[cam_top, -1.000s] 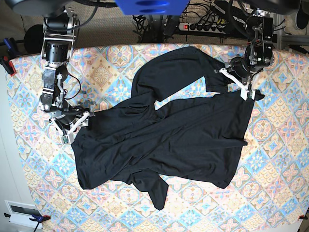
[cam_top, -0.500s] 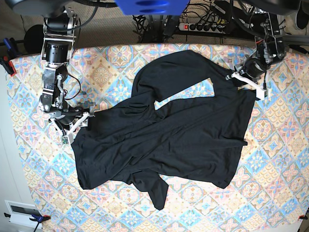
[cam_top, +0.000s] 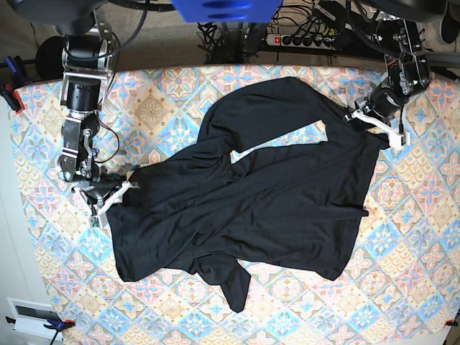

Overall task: Layout the t-shirt on the table in an organized manner, then fold the t-shirt properly
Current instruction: 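Hold the sleeve with the left gripper and shift the right gripper's grip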

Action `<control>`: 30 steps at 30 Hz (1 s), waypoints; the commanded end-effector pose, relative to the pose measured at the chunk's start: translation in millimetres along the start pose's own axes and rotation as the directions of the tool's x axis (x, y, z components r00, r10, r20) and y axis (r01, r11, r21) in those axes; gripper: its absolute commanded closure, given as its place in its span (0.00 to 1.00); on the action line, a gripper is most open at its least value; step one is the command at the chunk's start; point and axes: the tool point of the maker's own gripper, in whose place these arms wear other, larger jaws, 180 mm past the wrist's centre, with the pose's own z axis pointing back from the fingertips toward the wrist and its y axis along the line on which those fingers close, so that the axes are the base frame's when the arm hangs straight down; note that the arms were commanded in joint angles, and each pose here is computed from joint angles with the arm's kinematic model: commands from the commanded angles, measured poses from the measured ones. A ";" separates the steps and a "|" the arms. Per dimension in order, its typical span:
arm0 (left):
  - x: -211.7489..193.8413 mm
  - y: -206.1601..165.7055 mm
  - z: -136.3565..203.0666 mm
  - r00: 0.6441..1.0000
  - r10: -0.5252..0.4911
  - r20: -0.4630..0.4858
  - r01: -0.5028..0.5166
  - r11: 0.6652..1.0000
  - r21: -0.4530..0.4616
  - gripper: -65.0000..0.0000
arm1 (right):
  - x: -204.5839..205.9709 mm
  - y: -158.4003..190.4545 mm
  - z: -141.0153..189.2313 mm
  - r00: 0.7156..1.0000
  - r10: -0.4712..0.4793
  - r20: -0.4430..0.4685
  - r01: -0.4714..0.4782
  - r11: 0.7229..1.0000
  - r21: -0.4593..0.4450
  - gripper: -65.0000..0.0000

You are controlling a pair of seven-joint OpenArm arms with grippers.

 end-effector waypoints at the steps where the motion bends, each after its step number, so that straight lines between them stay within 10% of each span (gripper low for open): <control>1: 15.4 -1.0 5.2 0.999 -0.024 0.043 0.024 1.000 -0.004 1.00 | 21.7 -4.9 5.1 0.998 0.007 0.055 -0.007 1.000 -0.003 0.79; 11: 32.5 -2.0 7.0 0.996 -0.047 0.075 0.047 0.999 -0.003 1.00 | 26.0 -5.1 7.9 0.997 0.012 0.070 -0.012 1.000 -0.006 1.00; 21: 50.6 18.0 19.8 0.991 -0.013 0.135 0.008 0.999 0.040 1.00 | 57.4 0.9 34.6 0.981 0.089 0.174 -0.085 0.996 -0.029 1.00; 30: 47.8 13.5 19.7 0.990 -0.058 0.126 0.057 0.998 0.018 1.00 | 40.0 -16.0 32.9 0.984 -0.050 0.168 0.052 0.999 -0.007 0.90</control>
